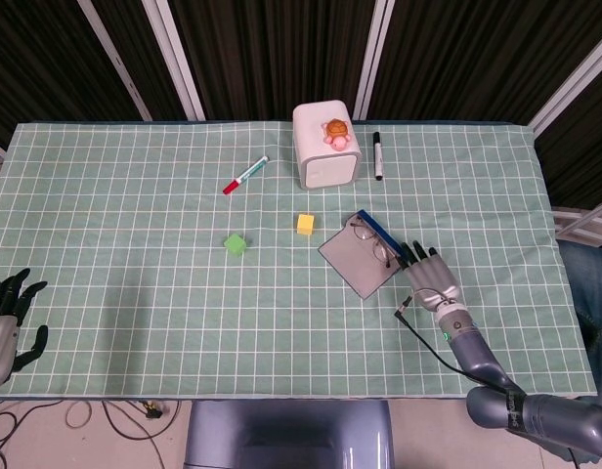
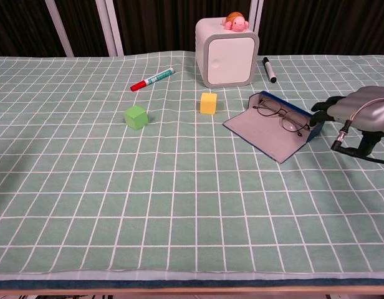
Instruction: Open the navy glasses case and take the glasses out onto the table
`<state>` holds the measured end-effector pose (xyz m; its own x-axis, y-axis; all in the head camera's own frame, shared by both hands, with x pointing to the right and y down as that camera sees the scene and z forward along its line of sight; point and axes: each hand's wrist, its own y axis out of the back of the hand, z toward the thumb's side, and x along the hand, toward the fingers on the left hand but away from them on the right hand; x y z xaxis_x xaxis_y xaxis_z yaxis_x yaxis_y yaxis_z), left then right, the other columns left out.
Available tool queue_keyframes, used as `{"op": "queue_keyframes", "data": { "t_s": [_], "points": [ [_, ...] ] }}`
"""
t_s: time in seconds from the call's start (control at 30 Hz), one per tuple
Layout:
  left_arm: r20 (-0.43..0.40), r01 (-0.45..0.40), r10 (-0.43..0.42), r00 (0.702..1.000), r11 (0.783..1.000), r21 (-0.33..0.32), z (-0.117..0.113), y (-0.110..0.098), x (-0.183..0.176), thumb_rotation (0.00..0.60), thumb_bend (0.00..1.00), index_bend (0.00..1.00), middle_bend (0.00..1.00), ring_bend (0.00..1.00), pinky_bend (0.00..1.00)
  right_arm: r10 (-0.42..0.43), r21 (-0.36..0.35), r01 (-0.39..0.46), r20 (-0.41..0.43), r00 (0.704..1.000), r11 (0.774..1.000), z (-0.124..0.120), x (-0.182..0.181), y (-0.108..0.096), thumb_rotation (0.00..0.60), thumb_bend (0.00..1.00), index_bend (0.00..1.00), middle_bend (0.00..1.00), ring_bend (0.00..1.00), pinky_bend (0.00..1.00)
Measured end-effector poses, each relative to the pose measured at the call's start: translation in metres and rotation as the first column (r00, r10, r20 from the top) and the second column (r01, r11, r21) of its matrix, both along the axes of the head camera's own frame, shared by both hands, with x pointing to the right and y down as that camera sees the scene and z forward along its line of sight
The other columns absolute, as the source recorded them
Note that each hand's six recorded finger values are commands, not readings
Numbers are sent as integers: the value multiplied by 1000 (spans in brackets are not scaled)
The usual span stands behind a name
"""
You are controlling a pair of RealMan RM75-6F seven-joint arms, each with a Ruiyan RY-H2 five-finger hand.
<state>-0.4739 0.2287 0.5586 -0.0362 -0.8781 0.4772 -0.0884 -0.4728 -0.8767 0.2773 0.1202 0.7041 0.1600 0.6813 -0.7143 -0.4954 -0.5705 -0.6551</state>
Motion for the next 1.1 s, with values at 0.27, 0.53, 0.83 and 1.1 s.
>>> {"op": "queue_keyframes", "data": {
  "t_s": [0.27,0.53,0.83,1.1],
  "points": [
    [1,-6,6,1000,1000,4,-1,0,1,600,460,149,0,0,21,17,1,-17,-13,1000,1000,3,2,-7,600,440,173,0,0,235],
    [-1,-7,7,1000,1000,3,0,0,1,600,460,150,0,0,21,20,1,-20,-32,999,1000,7,2,-11,600,440,173,0,0,235],
    [-2,-5,5,1000,1000,0,0,0,1,600,459,150,0,0,21,21,8,-21,-56,998,1000,10,2,-19,600,440,173,0,0,235],
    [-3,-4,4,1000,1000,-2,0,0,1,600,459,150,0,0,21,22,3,-22,-82,996,1000,11,5,-27,600,441,174,0,0,235]
  ]
}}
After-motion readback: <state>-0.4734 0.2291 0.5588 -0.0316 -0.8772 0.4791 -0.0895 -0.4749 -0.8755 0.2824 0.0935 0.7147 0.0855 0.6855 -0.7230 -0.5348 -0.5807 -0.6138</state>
